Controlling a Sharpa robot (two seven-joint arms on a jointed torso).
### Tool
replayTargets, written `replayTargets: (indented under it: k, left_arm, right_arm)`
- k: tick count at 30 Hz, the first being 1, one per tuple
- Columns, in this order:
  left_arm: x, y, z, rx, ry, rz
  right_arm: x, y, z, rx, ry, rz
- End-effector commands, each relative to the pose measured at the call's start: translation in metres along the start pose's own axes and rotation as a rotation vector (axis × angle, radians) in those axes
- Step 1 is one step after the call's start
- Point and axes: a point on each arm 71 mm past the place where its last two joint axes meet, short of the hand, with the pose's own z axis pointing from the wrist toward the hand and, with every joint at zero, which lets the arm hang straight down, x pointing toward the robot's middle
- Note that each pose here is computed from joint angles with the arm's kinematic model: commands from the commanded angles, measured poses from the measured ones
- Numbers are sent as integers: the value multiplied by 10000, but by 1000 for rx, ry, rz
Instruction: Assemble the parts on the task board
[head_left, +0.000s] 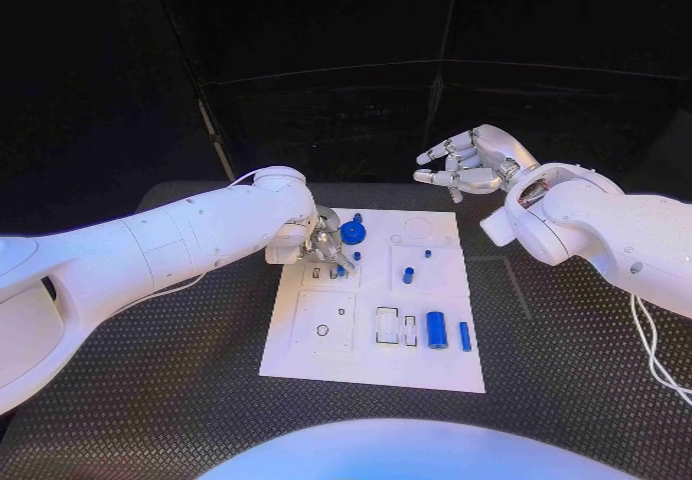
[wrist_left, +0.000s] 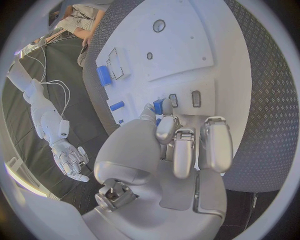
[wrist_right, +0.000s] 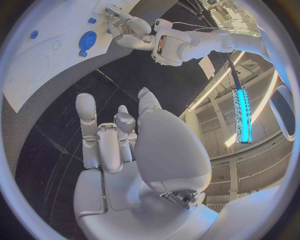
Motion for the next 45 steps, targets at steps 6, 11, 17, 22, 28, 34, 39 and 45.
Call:
replayTargets:
  k: [6,11,17,22,28,34,39,45]
  left_arm:
    - [-2,12,-4,-5,5,-3]
    - [6,21,-12,3,12,-17]
    - [0,67,-53,24,-17,-72]
    - [-23,141,-124,44,-83,-151]
    - [-16,212,-207,58,-142,-203]
    - [35,279,-277,64,-189,-221]
    - [86,300,-278,58,-201,-195]
    - [149,285,-243,48,-211,-150]
  right_arm:
    - [11,13,11,-3,16,-2]
    - [16,8,14,-1,21,-2]
    - [18,1,16,2,26,-2]
    - [14,-11,16,6,29,-3]
    - [12,-20,16,10,32,-3]
    - [18,-28,20,12,37,-4]
    - [24,-33,24,14,40,-4]
    - [31,-35,25,14,43,-4]
